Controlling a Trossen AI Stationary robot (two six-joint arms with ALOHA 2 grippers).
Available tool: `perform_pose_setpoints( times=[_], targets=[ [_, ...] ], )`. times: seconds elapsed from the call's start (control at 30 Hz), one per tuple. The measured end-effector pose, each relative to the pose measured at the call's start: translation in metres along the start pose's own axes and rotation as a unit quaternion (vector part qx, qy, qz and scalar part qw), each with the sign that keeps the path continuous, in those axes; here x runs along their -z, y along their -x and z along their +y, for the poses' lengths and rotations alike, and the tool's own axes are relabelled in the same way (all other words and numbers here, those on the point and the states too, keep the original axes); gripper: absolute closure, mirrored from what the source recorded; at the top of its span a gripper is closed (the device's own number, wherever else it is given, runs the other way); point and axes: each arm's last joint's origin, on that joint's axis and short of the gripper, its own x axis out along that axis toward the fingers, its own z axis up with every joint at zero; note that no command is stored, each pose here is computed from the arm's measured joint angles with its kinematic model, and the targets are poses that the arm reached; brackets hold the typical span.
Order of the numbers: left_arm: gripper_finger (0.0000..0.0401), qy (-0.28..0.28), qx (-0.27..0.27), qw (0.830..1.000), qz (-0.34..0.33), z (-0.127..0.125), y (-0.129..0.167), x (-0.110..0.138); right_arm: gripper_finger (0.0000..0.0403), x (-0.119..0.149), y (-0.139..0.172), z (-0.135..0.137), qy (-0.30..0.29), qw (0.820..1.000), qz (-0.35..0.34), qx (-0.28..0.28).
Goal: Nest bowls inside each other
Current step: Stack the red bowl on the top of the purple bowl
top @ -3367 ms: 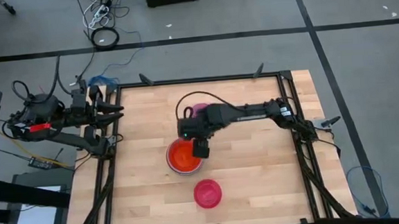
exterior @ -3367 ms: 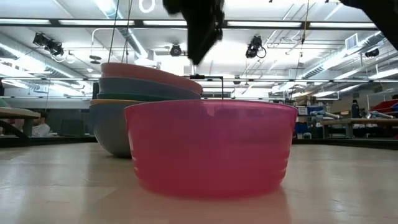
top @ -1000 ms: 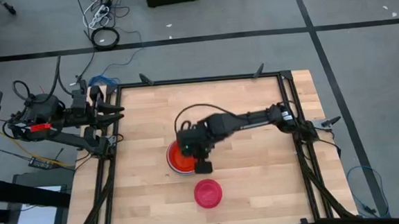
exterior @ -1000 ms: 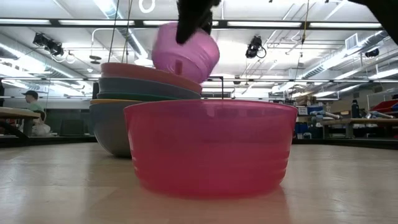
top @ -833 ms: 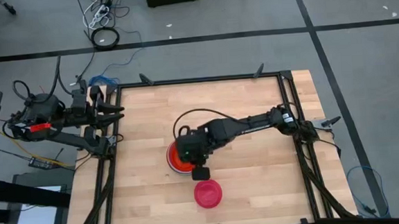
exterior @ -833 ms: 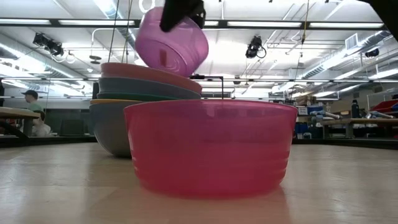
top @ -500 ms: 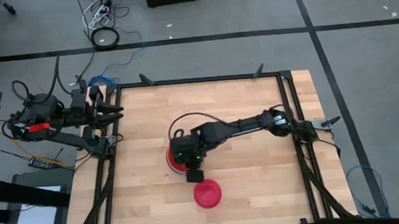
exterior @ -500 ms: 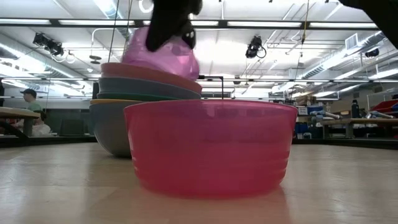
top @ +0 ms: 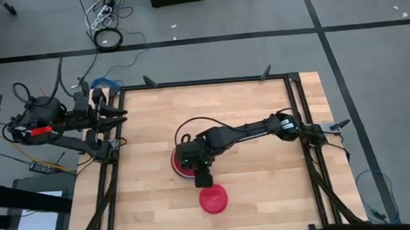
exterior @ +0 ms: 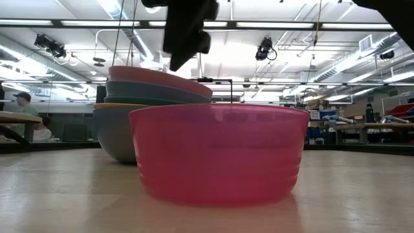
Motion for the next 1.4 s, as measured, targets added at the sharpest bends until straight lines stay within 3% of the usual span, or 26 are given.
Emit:
perform_pose_setpoints(
  times=[0.2, 0.37, 0.47, 0.87, 1.23, 1.4],
  targets=[
    [0.0288, 0.0, 0.0, 1.0, 0.002, 0.0, 0.0, 0.0, 0.0185, 0.011, 0.028, 0.02, -0.026, 1.0, 0.004, -0.008],
    [0.0288, 0.0, 0.0, 1.0, 0.0, 0.0, 0.0, 0.0, 0.0204, 0.025, 0.02, 0.06, -0.012, 0.999, 0.029, -0.019],
    [0.0288, 0.006, 0.0, 1.0, -0.001, 0.0, 0.0, 0.0, 0.022, 0.034, 0.012, 0.074, -0.02, 0.999, 0.037, 0.01],
    [0.0288, 0.022, 0.0, 1.0, 0.001, 0.0, 0.0, 0.0, 0.0271, 0.07, -0.051, 0.066, -0.129, 0.981, 0.124, 0.076],
    [0.0288, 0.026, 0.001, 1.0, 0.001, 0.0, 0.0, 0.0, 0.0269, 0.078, -0.081, 0.063, -0.144, 0.981, 0.122, 0.034],
    [0.0288, 0.028, 0.001, 1.0, 0.0, 0.0, 0.0, 0.0, 0.0307, 0.081, -0.086, 0.061, -0.144, 0.981, 0.126, 0.024]
  ],
)
